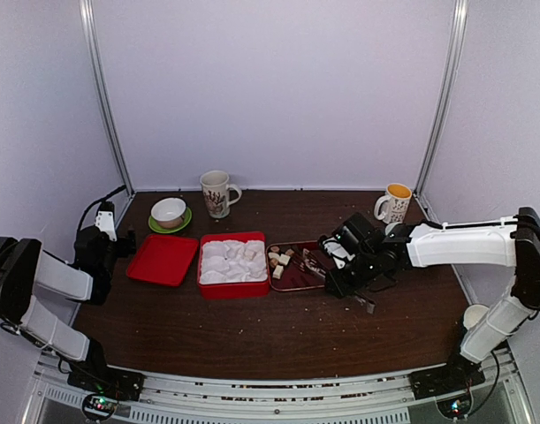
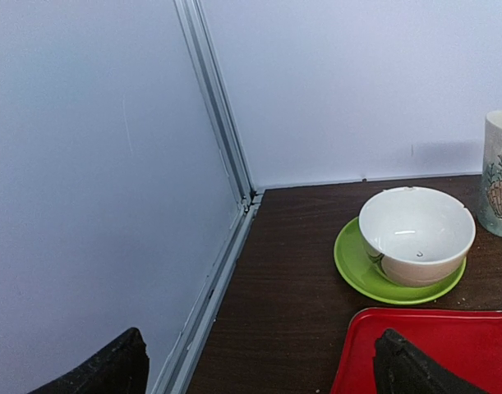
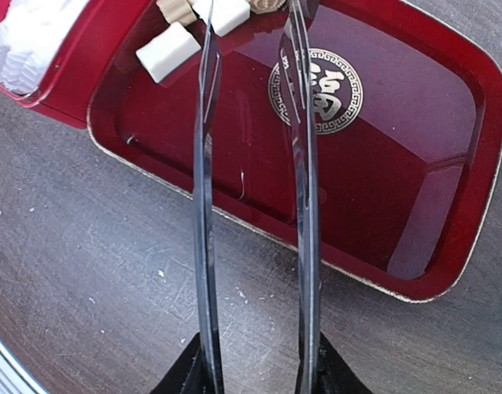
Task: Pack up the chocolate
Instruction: Pick up the fake chocolate from the plate.
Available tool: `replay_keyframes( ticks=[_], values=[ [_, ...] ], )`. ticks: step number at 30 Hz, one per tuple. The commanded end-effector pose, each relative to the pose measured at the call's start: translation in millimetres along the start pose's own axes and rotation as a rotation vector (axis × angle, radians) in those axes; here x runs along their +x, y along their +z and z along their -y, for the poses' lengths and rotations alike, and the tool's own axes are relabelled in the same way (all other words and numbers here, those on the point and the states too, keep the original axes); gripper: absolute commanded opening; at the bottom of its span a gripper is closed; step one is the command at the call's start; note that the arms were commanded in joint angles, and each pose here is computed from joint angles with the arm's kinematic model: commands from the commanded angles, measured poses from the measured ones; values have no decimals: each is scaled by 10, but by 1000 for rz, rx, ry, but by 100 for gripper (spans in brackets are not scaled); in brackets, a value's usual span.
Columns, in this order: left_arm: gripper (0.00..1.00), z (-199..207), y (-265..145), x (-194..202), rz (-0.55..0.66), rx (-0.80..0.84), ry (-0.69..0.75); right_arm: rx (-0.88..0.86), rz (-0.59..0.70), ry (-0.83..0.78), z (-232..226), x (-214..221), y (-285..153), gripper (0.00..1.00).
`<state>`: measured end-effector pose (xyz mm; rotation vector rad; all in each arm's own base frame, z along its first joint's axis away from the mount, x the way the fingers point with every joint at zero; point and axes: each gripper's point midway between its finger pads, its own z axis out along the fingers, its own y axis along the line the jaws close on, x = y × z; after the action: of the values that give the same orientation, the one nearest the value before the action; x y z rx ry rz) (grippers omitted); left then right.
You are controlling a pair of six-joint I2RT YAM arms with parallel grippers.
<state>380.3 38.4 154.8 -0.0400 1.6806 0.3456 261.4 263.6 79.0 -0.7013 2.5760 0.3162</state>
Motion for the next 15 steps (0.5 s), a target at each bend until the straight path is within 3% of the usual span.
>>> replay_keyframes(
  ticks=[1,15],
  values=[
    [98,-50,21,-124,43,-20,-24,45,3,-2,75,-82,-1,37],
    [98,-51,20,-120,43,-20,-24,114,-6,41,238,-145,76,38]
  ],
)
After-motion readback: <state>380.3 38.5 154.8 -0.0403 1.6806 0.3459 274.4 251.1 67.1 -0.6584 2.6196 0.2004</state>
